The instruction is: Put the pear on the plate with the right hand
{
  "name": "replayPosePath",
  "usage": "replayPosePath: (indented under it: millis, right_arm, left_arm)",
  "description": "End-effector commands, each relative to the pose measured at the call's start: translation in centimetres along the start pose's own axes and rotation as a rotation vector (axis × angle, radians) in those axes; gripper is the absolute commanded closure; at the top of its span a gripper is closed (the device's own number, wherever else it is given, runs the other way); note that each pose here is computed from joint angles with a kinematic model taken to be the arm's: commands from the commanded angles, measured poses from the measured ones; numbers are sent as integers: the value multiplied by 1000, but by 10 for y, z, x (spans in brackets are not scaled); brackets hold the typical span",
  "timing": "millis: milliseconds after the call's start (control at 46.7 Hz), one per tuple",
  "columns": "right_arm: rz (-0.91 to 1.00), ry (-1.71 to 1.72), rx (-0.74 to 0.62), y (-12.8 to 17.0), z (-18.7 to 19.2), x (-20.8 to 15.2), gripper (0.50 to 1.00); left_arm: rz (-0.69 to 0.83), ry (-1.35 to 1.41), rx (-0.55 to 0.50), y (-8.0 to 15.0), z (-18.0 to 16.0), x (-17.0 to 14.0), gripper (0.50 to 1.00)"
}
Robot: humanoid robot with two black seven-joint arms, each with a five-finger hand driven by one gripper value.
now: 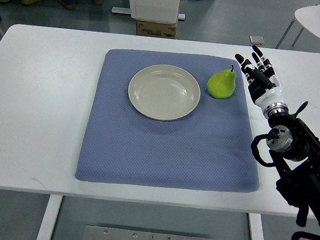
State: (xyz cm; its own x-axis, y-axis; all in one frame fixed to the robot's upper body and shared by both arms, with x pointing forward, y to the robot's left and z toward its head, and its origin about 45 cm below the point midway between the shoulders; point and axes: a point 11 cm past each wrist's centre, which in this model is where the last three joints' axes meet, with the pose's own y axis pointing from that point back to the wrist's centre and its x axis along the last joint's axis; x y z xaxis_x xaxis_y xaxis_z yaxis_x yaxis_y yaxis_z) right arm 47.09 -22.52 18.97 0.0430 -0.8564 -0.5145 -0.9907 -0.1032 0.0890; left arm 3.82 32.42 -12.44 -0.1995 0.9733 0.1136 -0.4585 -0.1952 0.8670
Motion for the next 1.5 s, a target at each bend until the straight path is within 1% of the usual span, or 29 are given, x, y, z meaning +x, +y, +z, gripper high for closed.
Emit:
replayPosePath:
  millis: [0, 364, 514, 749, 1006, 1113, 1327, 1477]
  right_arm:
    - [1, 1, -1, 0, 0, 0, 500]
    - [3, 12, 4, 0, -4, 4, 500]
    - [1, 26, -1, 1, -7, 9, 500]
    - [6, 56, -7, 2, -6, 15, 500]
    - [14, 0, -1, 1, -8, 16, 500]
    - [-10, -8, -2, 1, -9, 14, 500]
    - [-6, 7, 12, -2, -18, 17, 500]
    - [3, 21, 7, -3, -18, 18, 500]
  left_arm:
    - [0, 0, -2, 0, 1, 0, 500]
    - [6, 1, -7, -1, 3, 1, 500]
    - [9, 2, 6, 2, -4, 3, 500]
    - [9, 0, 7, 2, -4, 2, 500]
    - [9, 0, 7, 2, -4, 2, 500]
    - [7, 1, 7, 2, -4, 2, 500]
    - [9, 0, 7, 2, -4, 2, 500]
    - [7, 1, 7, 2, -4, 2, 500]
